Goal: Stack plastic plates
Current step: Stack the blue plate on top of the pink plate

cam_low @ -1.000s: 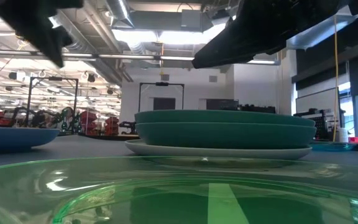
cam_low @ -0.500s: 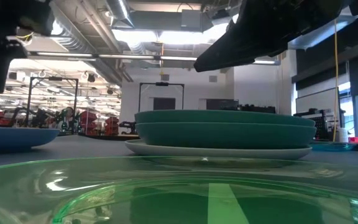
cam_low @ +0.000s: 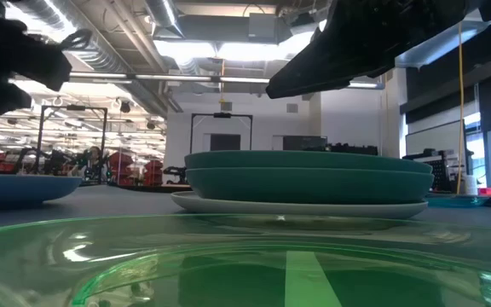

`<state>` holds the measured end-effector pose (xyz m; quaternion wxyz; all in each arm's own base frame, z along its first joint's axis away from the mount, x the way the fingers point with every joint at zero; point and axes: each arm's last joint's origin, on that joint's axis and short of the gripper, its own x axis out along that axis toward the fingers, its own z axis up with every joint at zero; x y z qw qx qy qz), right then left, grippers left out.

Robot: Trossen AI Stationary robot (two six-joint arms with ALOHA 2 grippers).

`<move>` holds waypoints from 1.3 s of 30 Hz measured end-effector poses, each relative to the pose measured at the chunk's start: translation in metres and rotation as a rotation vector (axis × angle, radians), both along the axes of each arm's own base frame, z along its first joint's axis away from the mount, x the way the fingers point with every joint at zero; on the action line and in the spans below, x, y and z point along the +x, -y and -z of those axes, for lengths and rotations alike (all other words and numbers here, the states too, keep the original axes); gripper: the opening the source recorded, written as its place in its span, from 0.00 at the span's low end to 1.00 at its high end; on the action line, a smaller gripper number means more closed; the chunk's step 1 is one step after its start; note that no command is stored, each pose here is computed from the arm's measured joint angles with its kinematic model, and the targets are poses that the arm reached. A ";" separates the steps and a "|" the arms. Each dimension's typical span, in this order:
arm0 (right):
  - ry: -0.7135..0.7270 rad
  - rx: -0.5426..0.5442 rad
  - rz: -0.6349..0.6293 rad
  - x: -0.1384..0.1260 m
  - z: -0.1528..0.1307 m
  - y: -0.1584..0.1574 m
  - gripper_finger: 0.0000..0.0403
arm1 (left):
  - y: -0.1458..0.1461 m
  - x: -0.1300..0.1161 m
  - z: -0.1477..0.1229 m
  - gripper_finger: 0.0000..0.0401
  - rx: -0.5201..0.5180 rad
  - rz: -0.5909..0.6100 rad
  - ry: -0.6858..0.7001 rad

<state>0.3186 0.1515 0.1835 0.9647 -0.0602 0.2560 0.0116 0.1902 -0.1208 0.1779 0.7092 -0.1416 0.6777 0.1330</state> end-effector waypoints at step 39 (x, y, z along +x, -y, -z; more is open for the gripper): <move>-0.022 0.028 0.009 0.001 0.007 -0.001 0.35 | 0.022 0.000 0.035 0.07 0.130 0.257 -0.026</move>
